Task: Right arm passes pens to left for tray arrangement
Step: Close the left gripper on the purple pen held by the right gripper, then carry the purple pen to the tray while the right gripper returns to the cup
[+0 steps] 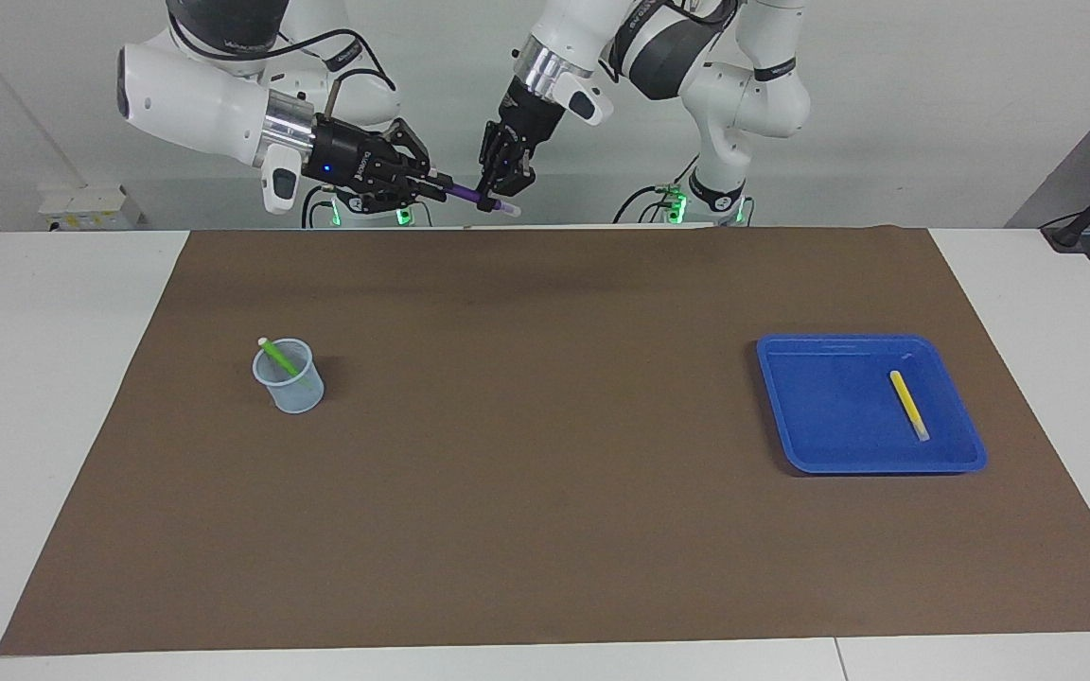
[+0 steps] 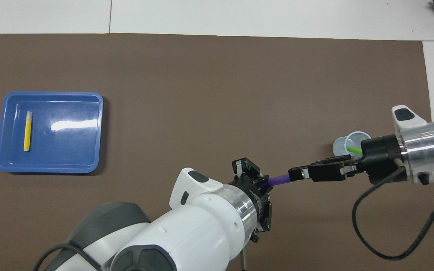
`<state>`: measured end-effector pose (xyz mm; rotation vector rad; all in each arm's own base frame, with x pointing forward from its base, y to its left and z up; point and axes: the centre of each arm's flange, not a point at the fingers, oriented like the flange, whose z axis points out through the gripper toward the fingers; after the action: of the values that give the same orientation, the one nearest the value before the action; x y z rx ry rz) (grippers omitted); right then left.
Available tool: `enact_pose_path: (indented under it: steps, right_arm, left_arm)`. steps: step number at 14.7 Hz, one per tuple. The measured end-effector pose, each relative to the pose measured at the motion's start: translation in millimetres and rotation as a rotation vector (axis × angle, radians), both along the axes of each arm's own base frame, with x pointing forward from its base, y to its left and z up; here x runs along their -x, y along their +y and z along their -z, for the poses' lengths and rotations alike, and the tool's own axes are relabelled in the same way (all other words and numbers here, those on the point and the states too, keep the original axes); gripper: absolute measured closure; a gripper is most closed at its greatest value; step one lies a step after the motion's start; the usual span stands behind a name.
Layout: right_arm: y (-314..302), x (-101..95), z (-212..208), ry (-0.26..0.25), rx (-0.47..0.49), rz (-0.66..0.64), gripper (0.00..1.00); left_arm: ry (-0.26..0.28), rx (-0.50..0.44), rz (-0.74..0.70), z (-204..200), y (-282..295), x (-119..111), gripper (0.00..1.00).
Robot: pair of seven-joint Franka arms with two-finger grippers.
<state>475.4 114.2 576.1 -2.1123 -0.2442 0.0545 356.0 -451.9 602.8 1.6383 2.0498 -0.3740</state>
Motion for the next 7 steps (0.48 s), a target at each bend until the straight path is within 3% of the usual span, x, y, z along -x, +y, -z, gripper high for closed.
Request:
enact_pose_path:
  steps: [5, 7]
  right_arm:
    - [0.4, 0.1, 0.6, 0.022, 0.004, 0.013, 0.81]
    - [6.1, 1.4, 0.1, 0.033, 0.008, 0.011, 0.61]
  left_arm:
    - [-0.018, -0.022, -0.025, -1.0, -3.8, 5.5, 0.82]
    - [-0.017, -0.025, -0.021, 0.8, -5.6, 6.9, 0.82]
